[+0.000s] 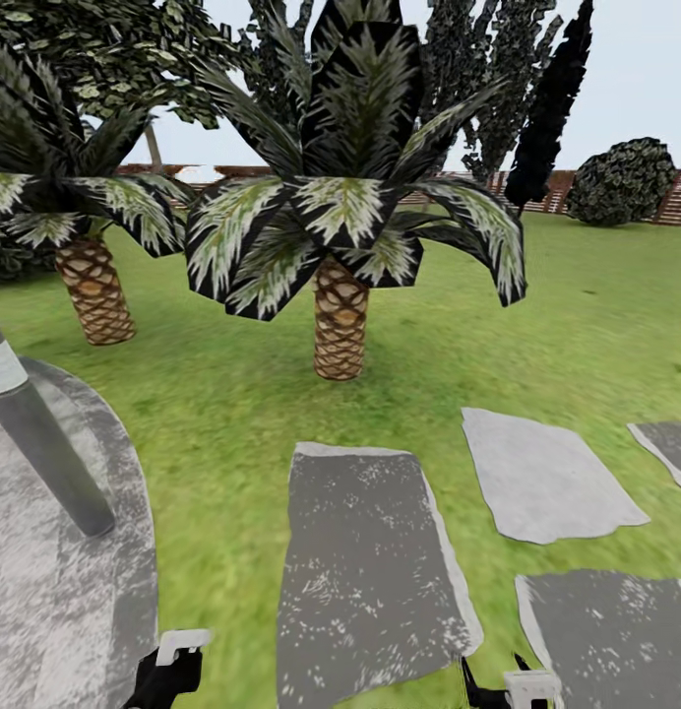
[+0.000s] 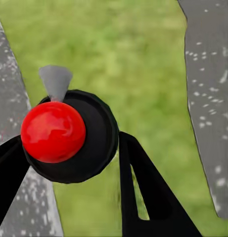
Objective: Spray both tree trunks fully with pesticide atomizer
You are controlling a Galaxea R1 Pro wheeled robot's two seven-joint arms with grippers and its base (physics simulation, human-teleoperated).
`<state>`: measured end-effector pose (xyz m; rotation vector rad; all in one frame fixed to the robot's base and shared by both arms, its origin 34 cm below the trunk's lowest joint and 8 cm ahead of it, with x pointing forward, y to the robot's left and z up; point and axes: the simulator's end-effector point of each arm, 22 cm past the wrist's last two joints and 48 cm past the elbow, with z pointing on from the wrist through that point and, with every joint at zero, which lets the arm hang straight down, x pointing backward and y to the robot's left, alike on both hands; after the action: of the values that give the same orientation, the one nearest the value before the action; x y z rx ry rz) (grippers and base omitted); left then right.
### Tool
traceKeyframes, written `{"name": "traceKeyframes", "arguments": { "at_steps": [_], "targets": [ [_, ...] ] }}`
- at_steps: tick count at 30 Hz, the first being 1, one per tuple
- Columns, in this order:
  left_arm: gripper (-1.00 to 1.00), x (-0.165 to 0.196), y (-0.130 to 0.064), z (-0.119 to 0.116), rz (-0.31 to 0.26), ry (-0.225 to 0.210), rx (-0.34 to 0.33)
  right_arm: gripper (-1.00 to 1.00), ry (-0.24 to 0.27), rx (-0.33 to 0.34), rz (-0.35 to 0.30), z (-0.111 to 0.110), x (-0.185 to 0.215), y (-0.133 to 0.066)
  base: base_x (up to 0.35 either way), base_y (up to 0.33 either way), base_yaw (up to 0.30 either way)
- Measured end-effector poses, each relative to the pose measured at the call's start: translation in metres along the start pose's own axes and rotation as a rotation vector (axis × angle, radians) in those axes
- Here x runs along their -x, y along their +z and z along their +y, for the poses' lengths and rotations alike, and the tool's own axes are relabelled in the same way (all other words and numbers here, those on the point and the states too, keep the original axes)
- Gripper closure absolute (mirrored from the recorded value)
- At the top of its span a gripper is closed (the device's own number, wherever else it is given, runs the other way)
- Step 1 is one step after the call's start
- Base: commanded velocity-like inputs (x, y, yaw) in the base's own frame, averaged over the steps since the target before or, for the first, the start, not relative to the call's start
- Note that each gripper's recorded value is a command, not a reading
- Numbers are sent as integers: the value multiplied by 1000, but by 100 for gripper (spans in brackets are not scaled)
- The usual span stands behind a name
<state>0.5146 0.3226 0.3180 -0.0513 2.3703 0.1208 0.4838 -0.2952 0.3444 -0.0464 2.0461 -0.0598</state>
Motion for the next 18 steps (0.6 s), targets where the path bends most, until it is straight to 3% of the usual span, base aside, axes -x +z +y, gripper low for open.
{"name": "traceKeyframes", "arguments": {
  "at_steps": [18],
  "targets": [
    [100,-2,0,4,5,-11,11,-100,1,0,2,0,-1,0,0,-7,-300]
  ]
}}
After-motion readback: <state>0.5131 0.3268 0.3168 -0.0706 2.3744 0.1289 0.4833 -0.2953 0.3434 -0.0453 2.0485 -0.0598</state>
